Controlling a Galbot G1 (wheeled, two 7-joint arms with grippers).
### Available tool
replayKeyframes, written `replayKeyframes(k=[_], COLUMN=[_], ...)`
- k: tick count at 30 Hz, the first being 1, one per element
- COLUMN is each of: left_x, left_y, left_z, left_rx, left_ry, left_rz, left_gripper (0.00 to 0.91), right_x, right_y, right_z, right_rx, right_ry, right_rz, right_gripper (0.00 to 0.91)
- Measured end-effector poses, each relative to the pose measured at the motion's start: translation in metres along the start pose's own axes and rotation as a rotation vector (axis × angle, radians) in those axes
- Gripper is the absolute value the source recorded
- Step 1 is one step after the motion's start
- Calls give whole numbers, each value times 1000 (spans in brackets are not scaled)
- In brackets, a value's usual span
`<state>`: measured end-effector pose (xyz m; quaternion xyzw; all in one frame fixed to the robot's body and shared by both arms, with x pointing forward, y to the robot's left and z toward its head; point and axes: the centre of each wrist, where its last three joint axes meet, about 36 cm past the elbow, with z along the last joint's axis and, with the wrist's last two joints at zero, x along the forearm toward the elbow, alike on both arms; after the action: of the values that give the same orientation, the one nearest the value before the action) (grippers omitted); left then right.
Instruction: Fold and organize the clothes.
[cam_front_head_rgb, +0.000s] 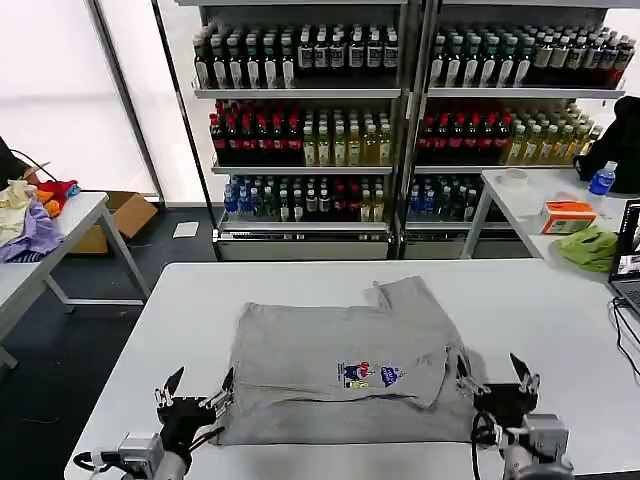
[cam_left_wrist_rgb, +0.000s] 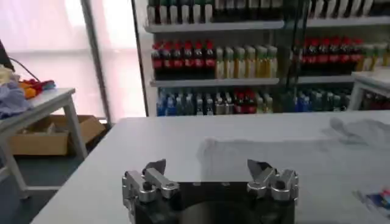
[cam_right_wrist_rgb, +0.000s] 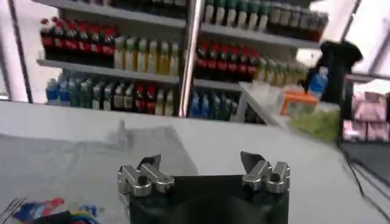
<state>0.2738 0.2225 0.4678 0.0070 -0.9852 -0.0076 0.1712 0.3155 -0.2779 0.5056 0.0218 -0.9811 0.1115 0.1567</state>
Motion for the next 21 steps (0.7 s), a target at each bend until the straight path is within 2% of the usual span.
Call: replayKeyframes(k=[8,15,21], left_x=[-57,-115,-169], left_y=[-7,-12,-15], left_z=[-3,-10,-16], left_rx=[37,20,-2], left_ry=[-28,-11,25], left_rz=[13,68,102], left_gripper=[907,907,907], right_x=[-73,-137,-185], right_y=[-34,-53,-56], right_z=[1,-2,-5], right_rx=[46,7,-11], right_ry=[35,83,119], right_rz=[-102,-68,-64], right_gripper=[907,907,907])
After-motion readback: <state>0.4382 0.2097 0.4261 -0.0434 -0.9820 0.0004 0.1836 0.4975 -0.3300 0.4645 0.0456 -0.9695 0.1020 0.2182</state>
